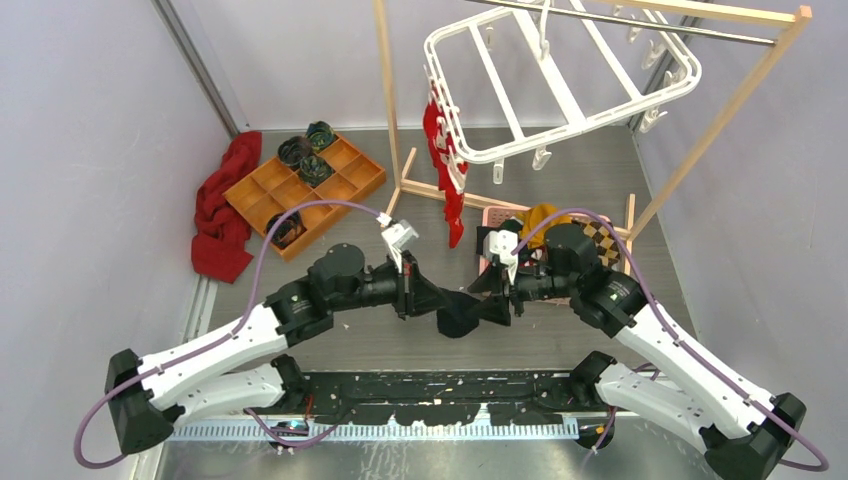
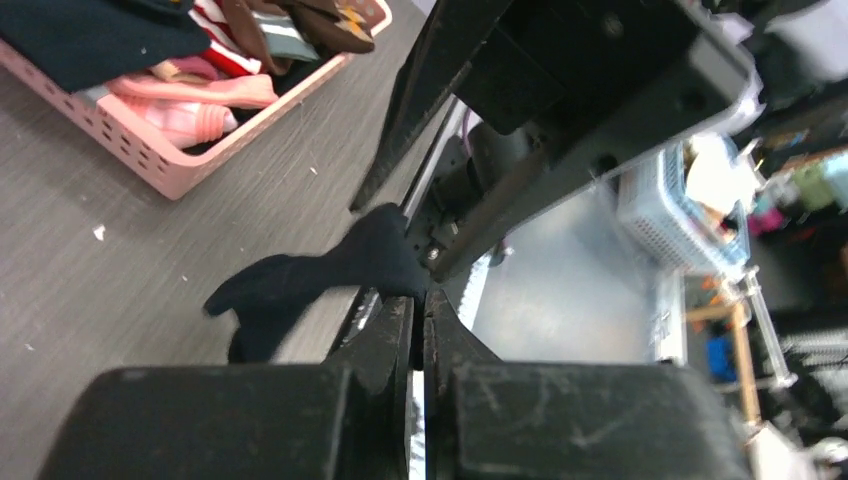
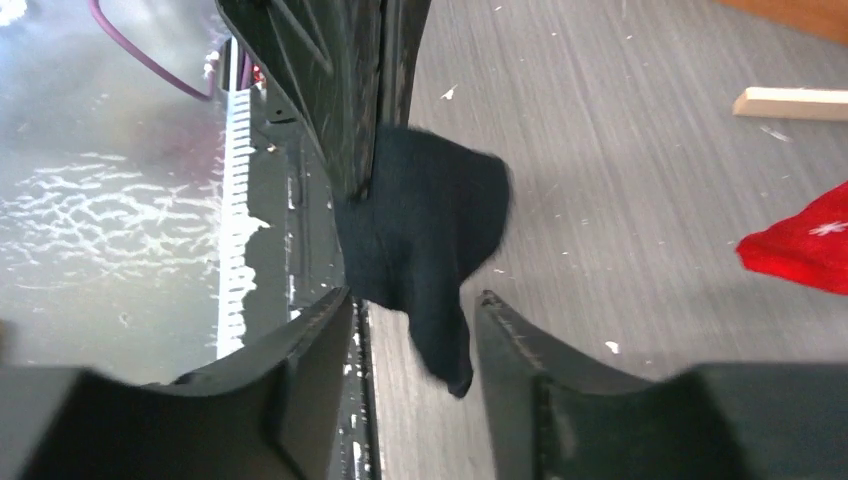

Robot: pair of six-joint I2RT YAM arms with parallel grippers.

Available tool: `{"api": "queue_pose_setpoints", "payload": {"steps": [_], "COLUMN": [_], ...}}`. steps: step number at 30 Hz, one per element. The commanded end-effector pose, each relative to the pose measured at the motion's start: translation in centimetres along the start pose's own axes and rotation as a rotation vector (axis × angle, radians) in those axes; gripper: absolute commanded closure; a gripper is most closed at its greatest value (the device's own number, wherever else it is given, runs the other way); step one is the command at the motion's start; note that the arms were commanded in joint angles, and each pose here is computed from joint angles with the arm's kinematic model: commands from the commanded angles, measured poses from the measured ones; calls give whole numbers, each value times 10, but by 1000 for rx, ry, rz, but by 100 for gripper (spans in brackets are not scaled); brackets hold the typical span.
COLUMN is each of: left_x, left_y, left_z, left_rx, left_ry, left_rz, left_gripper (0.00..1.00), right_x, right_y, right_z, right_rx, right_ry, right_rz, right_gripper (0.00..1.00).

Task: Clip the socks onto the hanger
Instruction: Adjust the sock.

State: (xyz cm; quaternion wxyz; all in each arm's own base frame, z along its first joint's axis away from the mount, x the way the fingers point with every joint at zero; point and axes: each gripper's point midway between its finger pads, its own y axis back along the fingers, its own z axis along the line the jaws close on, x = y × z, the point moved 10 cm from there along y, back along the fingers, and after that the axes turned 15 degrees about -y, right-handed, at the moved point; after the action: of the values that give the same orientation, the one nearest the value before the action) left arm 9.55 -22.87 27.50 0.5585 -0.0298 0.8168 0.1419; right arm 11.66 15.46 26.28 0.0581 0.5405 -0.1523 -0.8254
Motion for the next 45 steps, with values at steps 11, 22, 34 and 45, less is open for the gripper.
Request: {"api": "queue_pose_setpoints", "payload": {"steps": [11, 22, 34, 45], "left_x": [-10, -22, -21, -23], "left_y": [4, -7, -10, -11], "left_z": [17, 21, 24, 24], "left_rx": [-54, -14, 34, 61], "left_ry": [1149, 1348, 1375, 1373], "left_rz": [-150, -146, -182, -205], "left_gripper": [100, 100, 100, 100], "right_x": [-32, -21, -16, -25], "right_y": [29, 9, -6, -2], "right_z": [13, -1, -9, -11], "right_rx": [31, 52, 127, 212], "right_ry": [609, 711, 605, 601], "right_rz": [-211, -154, -155, -193], "right_gripper": [0, 1, 28, 86]}}
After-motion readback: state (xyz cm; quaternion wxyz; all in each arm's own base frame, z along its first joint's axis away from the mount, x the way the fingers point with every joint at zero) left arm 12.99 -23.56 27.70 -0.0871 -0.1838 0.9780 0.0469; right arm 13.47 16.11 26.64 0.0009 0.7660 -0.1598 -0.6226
